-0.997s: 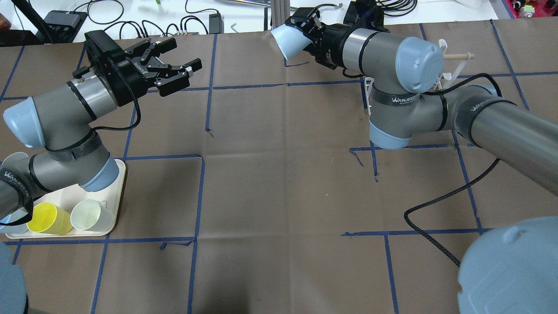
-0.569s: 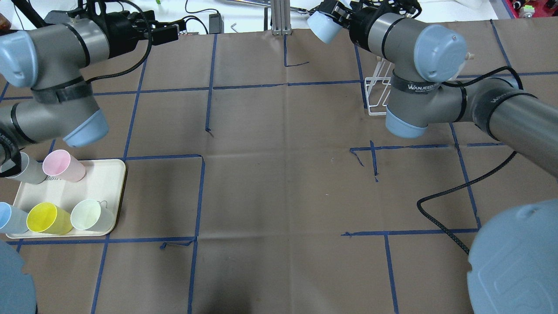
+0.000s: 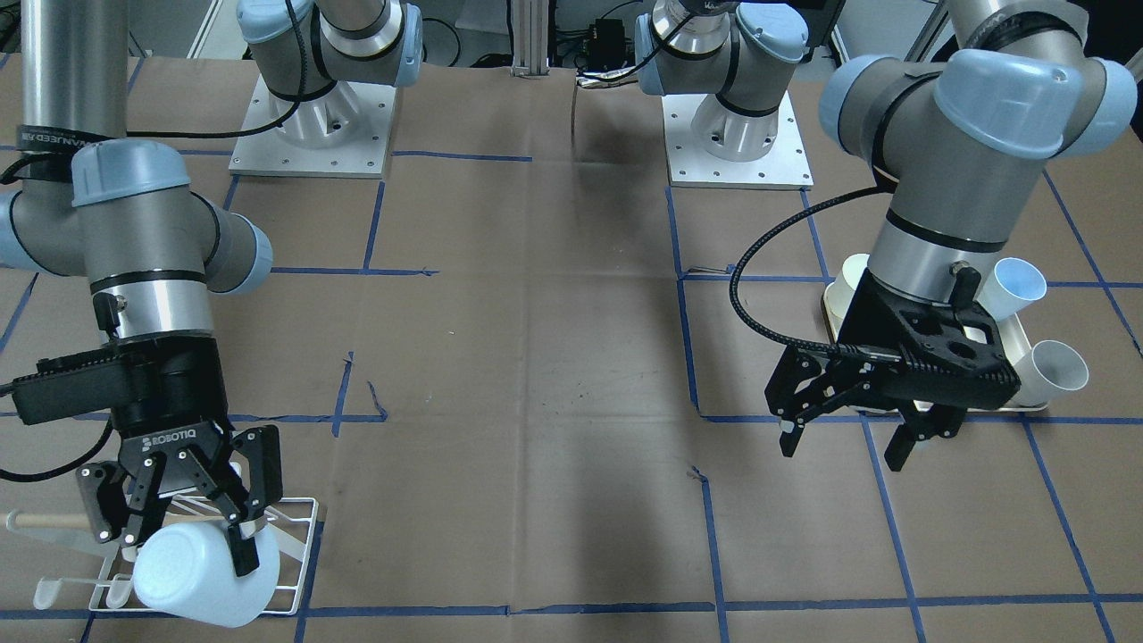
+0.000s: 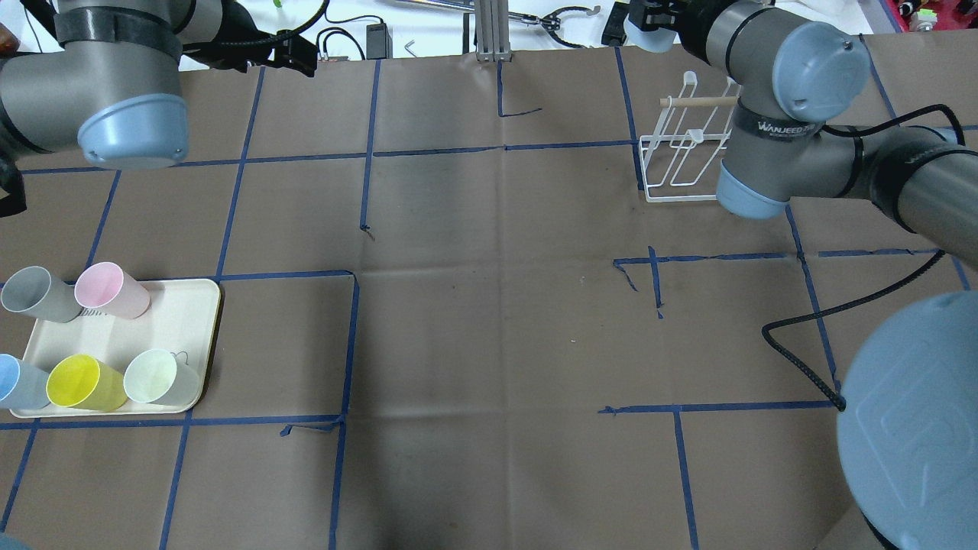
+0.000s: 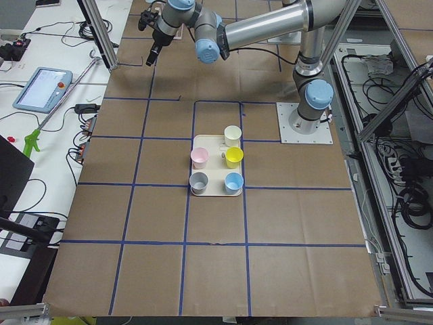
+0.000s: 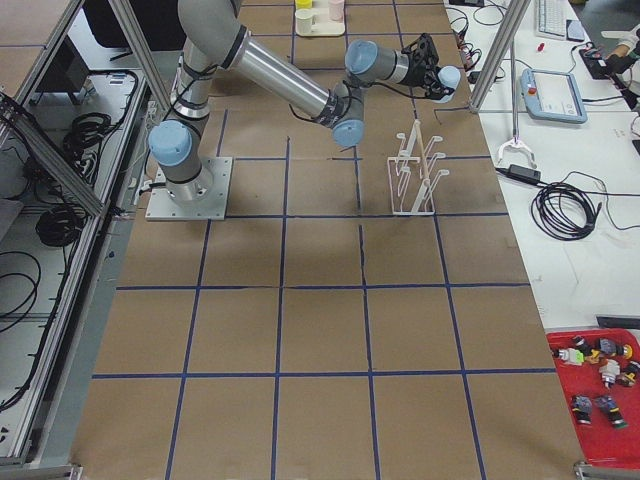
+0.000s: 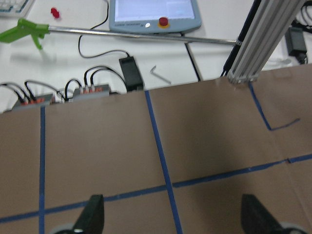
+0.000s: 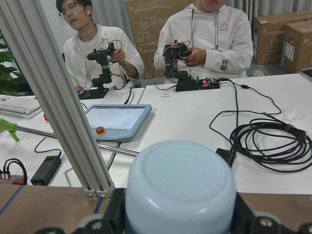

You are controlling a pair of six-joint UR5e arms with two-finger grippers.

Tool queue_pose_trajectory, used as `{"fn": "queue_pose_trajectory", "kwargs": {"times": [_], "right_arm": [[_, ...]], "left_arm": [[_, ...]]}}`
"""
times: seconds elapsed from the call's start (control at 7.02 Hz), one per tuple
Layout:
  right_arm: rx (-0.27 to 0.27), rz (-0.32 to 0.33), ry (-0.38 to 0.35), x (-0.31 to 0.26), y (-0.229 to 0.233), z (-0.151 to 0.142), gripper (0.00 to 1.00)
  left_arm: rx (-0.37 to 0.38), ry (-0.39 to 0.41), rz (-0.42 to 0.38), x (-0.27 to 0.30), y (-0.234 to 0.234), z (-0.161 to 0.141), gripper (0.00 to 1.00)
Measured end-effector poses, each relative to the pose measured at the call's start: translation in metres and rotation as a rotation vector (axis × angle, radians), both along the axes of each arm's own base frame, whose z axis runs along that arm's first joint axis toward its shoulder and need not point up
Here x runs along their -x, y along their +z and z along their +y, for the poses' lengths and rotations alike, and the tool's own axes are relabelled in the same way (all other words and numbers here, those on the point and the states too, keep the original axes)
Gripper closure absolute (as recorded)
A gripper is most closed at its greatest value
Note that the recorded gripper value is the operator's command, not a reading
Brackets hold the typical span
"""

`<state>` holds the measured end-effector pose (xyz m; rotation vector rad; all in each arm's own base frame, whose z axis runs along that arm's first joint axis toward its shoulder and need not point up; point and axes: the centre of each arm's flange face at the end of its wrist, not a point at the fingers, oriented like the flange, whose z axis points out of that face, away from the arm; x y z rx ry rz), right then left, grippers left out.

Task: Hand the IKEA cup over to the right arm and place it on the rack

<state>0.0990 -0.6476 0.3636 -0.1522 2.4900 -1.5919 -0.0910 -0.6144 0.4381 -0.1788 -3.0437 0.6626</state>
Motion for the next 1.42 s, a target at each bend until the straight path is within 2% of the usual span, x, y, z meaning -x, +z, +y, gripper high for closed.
{"fn": "queue_pose_trajectory", "kwargs": {"times": [0.14, 0.28, 0.43, 0.57, 0.85, 1.42], "right_arm": [[0.009, 0.085, 0.002, 0.009, -0.008, -0.01, 0.67], [0.002, 0.124, -0.003, 0.014, -0.017, -0.016, 0.67], [-0.011, 0.139, -0.013, 0.021, -0.027, -0.02, 0.67], [-0.025, 0.144, -0.029, 0.033, -0.035, -0.023, 0.67], [-0.052, 0.155, -0.048, 0.052, -0.052, -0.027, 0.67], [-0.078, 0.166, -0.039, 0.052, -0.067, -0.023, 0.67]], "left_arm": [[-0.119, 0.045, -0.01, 0.002, 0.012, 0.023, 0.0], [-0.218, 0.073, -0.011, 0.003, 0.029, 0.048, 0.0], [-0.295, 0.089, -0.014, 0.003, 0.048, 0.073, 0.0], [-0.337, 0.108, -0.014, 0.003, 0.06, 0.091, 0.0], [-0.364, 0.142, 0.001, 0.006, 0.065, 0.108, 0.0], [-0.374, 0.194, 0.011, 0.016, 0.063, 0.114, 0.0]]}}
